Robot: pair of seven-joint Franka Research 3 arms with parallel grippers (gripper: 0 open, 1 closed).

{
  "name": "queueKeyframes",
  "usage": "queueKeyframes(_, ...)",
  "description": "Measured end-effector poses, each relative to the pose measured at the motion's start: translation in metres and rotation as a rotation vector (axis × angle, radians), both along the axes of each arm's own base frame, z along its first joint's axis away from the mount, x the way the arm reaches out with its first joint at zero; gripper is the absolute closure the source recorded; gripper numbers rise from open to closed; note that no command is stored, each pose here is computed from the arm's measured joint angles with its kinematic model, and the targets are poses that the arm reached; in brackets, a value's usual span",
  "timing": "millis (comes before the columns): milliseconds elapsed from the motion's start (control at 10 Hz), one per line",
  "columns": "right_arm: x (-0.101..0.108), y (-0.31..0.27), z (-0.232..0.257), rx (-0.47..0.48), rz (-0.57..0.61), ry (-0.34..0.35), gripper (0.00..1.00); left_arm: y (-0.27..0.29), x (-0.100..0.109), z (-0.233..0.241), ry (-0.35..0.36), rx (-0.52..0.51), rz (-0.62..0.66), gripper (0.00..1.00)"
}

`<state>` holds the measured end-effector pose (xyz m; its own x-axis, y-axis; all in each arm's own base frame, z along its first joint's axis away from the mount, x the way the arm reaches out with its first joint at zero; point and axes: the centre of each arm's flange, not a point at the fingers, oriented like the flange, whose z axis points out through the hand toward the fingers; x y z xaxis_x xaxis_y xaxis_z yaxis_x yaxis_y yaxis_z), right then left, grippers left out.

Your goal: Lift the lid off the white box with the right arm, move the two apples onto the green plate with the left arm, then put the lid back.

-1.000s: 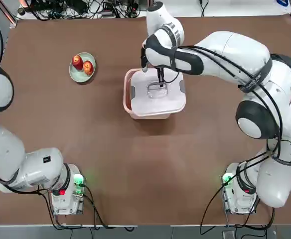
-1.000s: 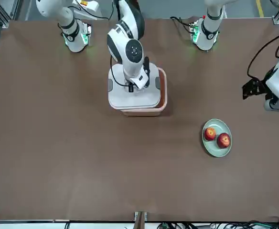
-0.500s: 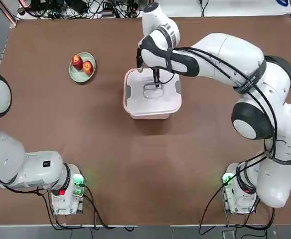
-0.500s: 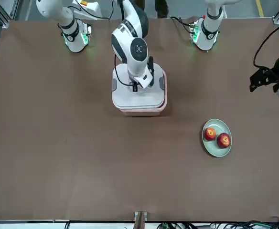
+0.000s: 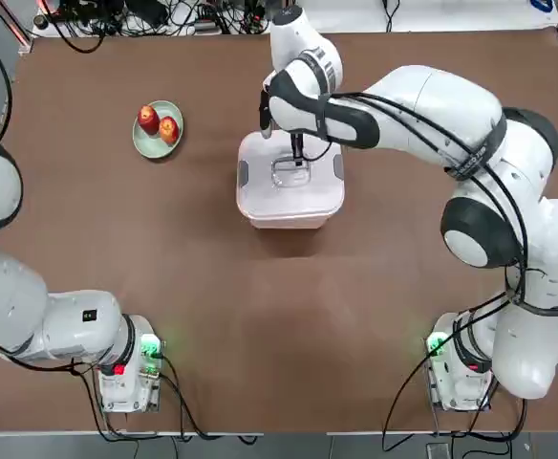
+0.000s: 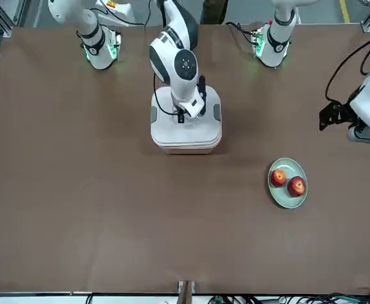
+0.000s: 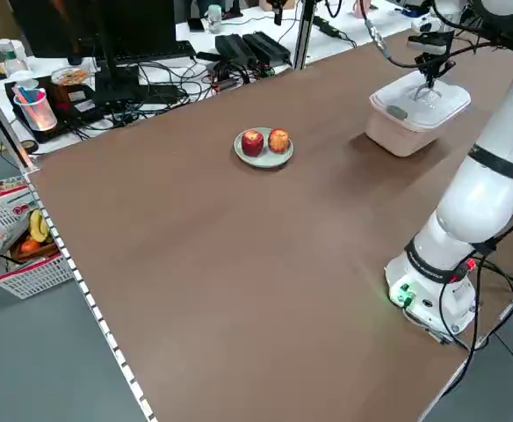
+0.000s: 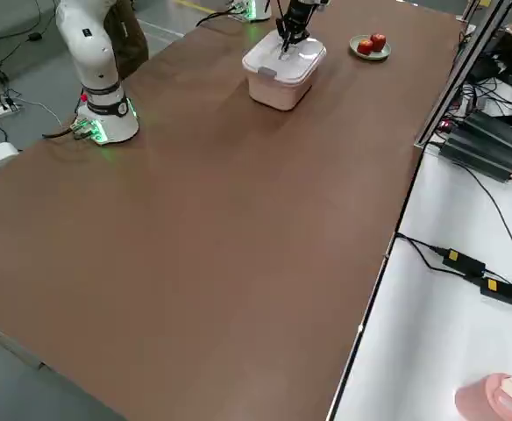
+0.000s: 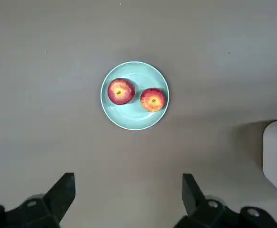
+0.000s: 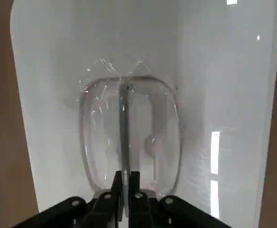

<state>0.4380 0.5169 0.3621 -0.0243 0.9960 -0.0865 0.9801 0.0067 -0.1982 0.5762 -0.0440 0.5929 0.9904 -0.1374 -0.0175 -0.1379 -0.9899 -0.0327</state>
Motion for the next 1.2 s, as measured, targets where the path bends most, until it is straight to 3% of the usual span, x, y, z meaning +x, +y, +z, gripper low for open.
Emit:
queueKeyframes(400, -0.010, 0.012, -0.005, -0.004, -0.006, -0.008, 0.93, 0.002, -0.004, 0.000, 0.002, 0.003, 0.004, 0.00)
queueKeyframes(900, -0.008, 0.011, -0.008, -0.012, -0.032, -0.011, 0.93, 0.004, -0.004, 0.001, -0.003, 0.002, 0.010, 0.00)
queueKeyframes(1100, -0.008, 0.012, -0.011, -0.016, -0.049, -0.015, 0.90, 0.007, -0.004, 0.003, -0.009, 0.002, 0.015, 0.00)
queueKeyframes(1200, -0.007, 0.013, -0.014, -0.013, -0.053, -0.020, 0.81, 0.011, -0.003, 0.002, -0.010, 0.002, 0.021, 0.00)
